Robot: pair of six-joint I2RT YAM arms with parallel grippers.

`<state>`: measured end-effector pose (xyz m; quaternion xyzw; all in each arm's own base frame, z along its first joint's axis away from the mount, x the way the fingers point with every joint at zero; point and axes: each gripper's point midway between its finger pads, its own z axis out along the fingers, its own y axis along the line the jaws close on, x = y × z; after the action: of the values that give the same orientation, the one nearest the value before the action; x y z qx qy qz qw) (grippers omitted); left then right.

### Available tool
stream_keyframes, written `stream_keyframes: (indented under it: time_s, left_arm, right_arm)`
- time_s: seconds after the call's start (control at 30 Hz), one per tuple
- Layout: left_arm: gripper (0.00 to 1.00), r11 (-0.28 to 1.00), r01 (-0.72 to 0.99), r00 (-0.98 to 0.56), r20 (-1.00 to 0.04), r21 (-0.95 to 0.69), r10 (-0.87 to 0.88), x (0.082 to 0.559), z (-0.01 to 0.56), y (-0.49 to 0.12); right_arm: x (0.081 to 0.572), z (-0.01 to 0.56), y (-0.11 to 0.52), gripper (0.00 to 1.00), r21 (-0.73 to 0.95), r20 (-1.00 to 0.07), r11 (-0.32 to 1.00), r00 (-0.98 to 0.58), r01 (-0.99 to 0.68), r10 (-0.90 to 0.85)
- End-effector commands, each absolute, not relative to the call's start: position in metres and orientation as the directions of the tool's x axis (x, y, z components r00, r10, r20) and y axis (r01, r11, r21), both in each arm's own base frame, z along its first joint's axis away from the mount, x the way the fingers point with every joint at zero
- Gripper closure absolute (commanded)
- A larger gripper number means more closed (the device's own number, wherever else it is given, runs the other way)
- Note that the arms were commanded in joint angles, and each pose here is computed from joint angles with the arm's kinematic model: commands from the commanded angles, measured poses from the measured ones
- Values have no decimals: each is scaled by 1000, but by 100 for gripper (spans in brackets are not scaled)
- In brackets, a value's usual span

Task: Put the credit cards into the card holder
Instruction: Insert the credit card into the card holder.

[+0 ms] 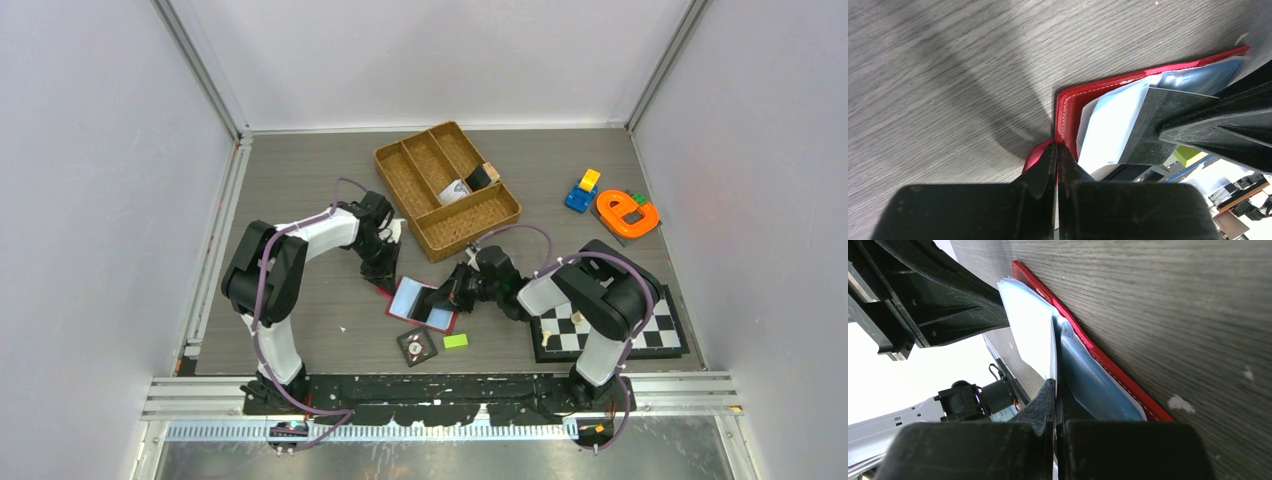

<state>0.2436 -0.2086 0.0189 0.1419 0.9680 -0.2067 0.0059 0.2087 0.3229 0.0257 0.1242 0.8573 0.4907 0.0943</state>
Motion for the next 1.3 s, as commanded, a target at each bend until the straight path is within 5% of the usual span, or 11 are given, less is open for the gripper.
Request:
stream_keyframes:
  time_s: [0.0,0.37,0.63,0.83,1.07,1.27]
  left_arm:
    - [100,883,280,-956,-28,-375,291,236,9,-205]
    - [100,884,281,-956,-29,-374,292,237,9,-205]
    - [100,888,285,-956,-41,-359,291,239,11,-203]
    - [100,888,287,-956,-48,-360,289,239,14,-203]
    - [100,884,287,-956,-54,-369,288,240,17,-205]
    - [100,880,283,-957,-51,-382,285,239,18,-207]
  right_arm:
    - [208,18,325,99,855,-39,505,-956,118,290]
    - [212,12,325,97,844,-45,523,-956,120,291]
    - [213,14,308,61,784,-97,610,-946,118,308]
    - [212,21,297,47,734,-138,670,-942,110,306]
    - [210,31,287,44,660,-198,746,-940,83,279]
    - [205,33,301,53,658,-189,749,-948,70,255]
